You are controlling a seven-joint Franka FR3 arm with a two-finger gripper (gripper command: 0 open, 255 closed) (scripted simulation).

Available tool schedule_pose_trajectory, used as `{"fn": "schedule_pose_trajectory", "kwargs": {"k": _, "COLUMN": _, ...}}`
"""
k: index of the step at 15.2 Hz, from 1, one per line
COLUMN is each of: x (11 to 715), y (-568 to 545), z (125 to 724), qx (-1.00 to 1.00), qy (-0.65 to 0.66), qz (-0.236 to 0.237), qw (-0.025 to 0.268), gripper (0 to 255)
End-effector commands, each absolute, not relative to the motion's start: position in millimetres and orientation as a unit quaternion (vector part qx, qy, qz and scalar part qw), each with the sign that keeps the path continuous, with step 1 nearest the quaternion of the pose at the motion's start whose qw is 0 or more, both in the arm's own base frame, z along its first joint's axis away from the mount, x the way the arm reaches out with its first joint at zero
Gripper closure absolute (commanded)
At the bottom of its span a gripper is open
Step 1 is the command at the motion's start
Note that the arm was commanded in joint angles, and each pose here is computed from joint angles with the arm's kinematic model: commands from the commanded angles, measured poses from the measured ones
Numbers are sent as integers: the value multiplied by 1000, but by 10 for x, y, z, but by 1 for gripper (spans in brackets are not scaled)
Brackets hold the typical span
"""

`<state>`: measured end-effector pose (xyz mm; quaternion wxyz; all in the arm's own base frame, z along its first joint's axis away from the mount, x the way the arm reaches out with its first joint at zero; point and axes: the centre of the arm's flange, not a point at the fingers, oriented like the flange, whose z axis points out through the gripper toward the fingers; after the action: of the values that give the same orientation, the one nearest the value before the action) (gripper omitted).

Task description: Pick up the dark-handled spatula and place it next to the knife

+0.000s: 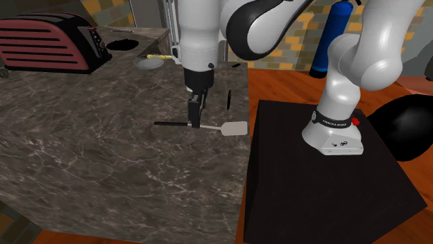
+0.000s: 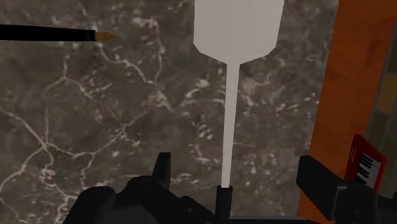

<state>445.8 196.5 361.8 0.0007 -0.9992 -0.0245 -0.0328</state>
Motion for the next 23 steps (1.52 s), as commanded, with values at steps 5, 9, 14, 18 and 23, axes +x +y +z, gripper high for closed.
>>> {"fn": "schedule_pose_trajectory", "kwargs": {"k": 5, "x": 4479, "y": 1971, "z": 3385, "qx": -999, "qy": -24, "qz": -33, "qw": 1, "gripper": 0}}
{"fn": "schedule_pose_trajectory", "kwargs": {"k": 9, "x": 4480, "y": 1971, "z": 3385, "qx": -999, "qy": -24, "qz": -33, "qw": 1, "gripper": 0}}
{"fn": "schedule_pose_trajectory", "kwargs": {"k": 14, "x": 4480, "y": 1971, "z": 3385, "qx": -999, "qy": -24, "qz": -33, "qw": 1, "gripper": 255}}
{"fn": "schedule_pose_trajectory", "kwargs": {"k": 18, "x": 4479, "y": 1971, "z": 3385, "qx": -999, "qy": -24, "qz": -33, "qw": 1, "gripper": 255}}
{"fn": "schedule_pose_trajectory", "kwargs": {"k": 23, "x": 4480, "y": 1971, "z": 3490, "qx": -999, "qy": -24, "qz": -33, "qw": 1, "gripper": 255}}
